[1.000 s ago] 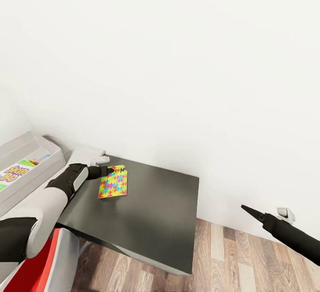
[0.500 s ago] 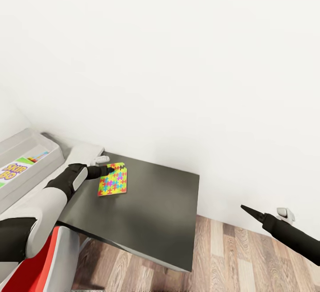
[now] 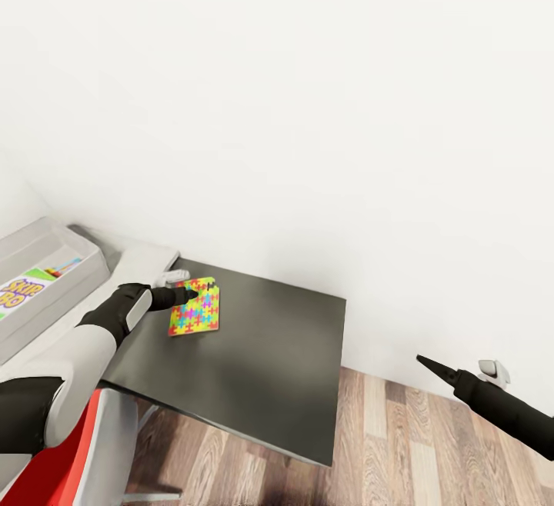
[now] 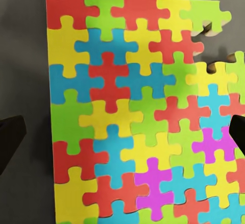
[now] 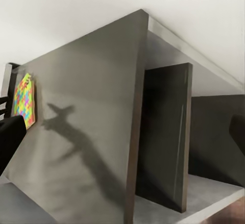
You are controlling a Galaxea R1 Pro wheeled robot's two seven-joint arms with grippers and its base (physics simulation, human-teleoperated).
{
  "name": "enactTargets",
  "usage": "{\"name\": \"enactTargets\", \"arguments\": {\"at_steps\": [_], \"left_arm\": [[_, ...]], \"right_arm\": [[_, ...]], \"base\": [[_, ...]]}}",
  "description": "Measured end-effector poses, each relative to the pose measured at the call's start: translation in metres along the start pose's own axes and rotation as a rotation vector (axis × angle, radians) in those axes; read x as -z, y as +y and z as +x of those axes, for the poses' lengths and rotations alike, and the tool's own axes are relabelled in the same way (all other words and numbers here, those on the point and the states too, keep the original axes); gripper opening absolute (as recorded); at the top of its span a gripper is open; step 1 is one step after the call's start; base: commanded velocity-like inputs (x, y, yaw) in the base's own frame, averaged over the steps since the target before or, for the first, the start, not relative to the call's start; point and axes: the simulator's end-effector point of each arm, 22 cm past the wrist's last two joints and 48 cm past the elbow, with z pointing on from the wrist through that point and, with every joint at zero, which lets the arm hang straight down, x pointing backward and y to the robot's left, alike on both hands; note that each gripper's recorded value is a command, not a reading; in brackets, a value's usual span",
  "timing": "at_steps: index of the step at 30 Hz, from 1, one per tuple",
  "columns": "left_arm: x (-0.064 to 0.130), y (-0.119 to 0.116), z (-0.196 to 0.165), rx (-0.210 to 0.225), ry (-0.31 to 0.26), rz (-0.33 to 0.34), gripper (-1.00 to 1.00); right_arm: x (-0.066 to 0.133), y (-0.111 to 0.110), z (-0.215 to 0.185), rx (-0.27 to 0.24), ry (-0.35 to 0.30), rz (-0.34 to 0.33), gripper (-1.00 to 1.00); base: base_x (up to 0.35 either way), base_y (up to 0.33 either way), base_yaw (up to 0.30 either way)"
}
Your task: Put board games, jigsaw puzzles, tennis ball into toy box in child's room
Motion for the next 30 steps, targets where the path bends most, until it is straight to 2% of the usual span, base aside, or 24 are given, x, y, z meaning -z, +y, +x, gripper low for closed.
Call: {"name": "enactTargets", "arguments": {"at_steps": [17,30], "left_arm": [[-0.013,0.003,0.014,0.003,0.026,-0.003,1.0],[-0.014,0.004,0.016,0.003,0.028,-0.003,1.0]], "right_arm": [[-0.005,-0.009,0.008,-0.013,0.02,0.014,1.0],[-0.005,-0.009,0.008,-0.014,0.019,0.012,1.0]], "base": [[0.0,0.0,0.0],[0.0,0.0,0.0]]}}
